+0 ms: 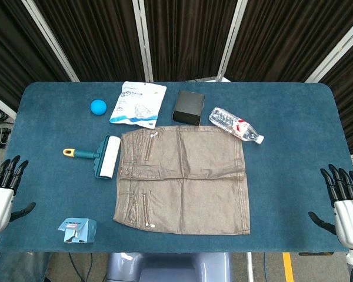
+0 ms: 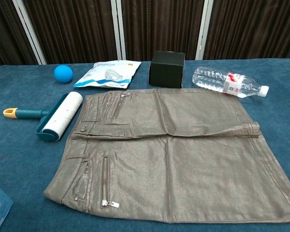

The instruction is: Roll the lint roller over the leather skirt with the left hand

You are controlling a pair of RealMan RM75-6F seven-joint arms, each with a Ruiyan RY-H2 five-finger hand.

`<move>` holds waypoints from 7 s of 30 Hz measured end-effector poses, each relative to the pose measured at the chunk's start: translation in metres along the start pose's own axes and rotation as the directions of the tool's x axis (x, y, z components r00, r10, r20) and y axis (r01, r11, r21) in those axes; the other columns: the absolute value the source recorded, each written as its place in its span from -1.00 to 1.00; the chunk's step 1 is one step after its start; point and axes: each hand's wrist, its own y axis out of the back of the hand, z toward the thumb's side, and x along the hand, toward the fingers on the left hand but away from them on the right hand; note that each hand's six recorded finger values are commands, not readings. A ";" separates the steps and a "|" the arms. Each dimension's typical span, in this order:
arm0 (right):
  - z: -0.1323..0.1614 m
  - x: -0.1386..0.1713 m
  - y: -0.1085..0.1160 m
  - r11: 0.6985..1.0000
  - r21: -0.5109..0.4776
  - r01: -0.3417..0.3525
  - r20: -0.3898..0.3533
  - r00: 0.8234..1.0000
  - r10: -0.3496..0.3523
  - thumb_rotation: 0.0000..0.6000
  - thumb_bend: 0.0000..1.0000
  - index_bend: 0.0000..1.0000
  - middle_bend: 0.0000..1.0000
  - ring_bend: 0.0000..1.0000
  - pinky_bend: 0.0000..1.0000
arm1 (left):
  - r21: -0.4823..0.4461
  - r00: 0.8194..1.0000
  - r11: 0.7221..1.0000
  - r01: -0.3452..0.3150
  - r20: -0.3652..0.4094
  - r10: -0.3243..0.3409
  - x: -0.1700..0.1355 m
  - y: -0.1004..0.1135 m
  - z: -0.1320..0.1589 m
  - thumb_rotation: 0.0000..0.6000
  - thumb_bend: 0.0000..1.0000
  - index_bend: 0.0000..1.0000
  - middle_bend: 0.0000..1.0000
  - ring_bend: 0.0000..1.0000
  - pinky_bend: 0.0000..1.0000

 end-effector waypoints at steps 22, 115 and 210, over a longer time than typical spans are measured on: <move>-0.014 -0.013 -0.007 1.000 -0.008 -0.028 0.055 0.998 0.029 1.00 -1.00 -1.00 -1.00 -1.00 -1.00 | -0.022 0.979 0.981 0.195 0.065 -0.193 0.110 -0.067 0.015 1.00 -0.19 -0.95 -1.00 -1.00 -1.00; -0.053 -0.034 -0.015 0.996 -0.027 -0.084 0.205 0.975 0.088 1.00 -1.00 -1.00 -1.00 -1.00 -1.00 | 0.415 0.896 0.900 0.133 0.337 -0.288 0.207 -0.081 0.176 1.00 0.33 0.12 -0.07 -0.28 -0.13; -0.075 -0.036 -0.007 0.994 -0.083 -0.073 0.258 0.962 0.092 1.00 -1.00 -1.00 -1.00 -1.00 -1.00 | 0.721 0.852 0.690 -0.058 0.396 -0.342 0.188 -0.113 0.303 1.00 0.40 0.25 0.04 -0.18 -0.07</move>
